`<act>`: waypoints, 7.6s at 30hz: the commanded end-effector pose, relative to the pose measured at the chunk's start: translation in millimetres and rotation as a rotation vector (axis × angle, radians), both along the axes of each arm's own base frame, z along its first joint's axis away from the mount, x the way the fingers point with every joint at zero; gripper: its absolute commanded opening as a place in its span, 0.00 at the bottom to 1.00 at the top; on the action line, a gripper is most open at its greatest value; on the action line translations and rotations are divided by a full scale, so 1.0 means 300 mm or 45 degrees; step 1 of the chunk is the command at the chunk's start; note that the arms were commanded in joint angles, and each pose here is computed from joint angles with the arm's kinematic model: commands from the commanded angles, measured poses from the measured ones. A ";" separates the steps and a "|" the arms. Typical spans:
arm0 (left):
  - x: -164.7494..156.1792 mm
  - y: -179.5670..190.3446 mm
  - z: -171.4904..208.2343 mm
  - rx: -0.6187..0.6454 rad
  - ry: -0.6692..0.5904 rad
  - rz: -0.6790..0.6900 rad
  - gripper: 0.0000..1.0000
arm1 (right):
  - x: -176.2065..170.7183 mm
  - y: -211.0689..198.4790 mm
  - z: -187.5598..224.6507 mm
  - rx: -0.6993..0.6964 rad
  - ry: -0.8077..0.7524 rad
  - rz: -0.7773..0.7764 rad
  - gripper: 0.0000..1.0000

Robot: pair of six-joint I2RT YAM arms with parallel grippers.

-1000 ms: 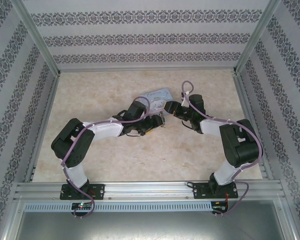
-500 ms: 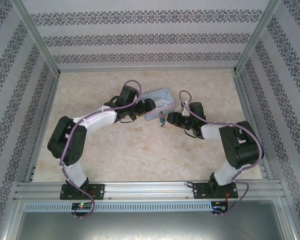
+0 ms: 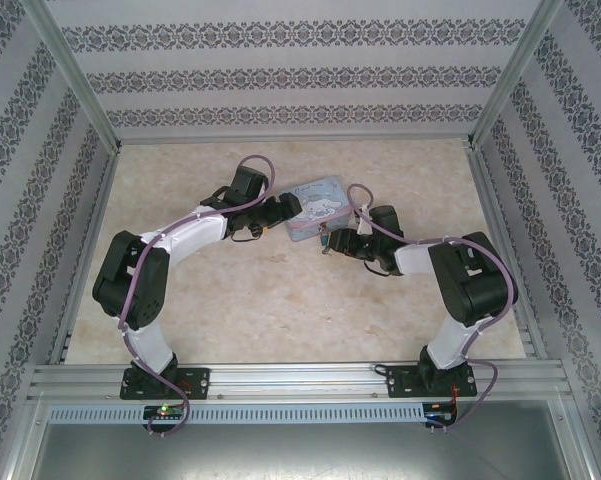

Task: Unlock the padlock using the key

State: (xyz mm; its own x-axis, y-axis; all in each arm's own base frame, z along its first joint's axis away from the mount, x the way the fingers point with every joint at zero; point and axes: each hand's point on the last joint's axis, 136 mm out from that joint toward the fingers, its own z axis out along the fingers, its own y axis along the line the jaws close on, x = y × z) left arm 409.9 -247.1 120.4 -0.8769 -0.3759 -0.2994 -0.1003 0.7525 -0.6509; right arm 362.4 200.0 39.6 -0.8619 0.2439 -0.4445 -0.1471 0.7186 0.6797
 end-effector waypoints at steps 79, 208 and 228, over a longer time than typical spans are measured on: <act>-0.037 -0.067 -0.232 0.743 0.042 -0.289 0.93 | 0.111 -0.059 0.037 0.374 0.121 -0.355 0.00; -0.077 0.937 0.182 1.081 -0.745 0.518 0.99 | 0.024 -0.689 0.433 -0.845 -0.536 -0.868 0.98; -0.041 0.898 -0.107 1.025 -0.805 0.347 0.99 | 0.042 -0.706 0.305 -0.930 -0.765 -0.731 0.98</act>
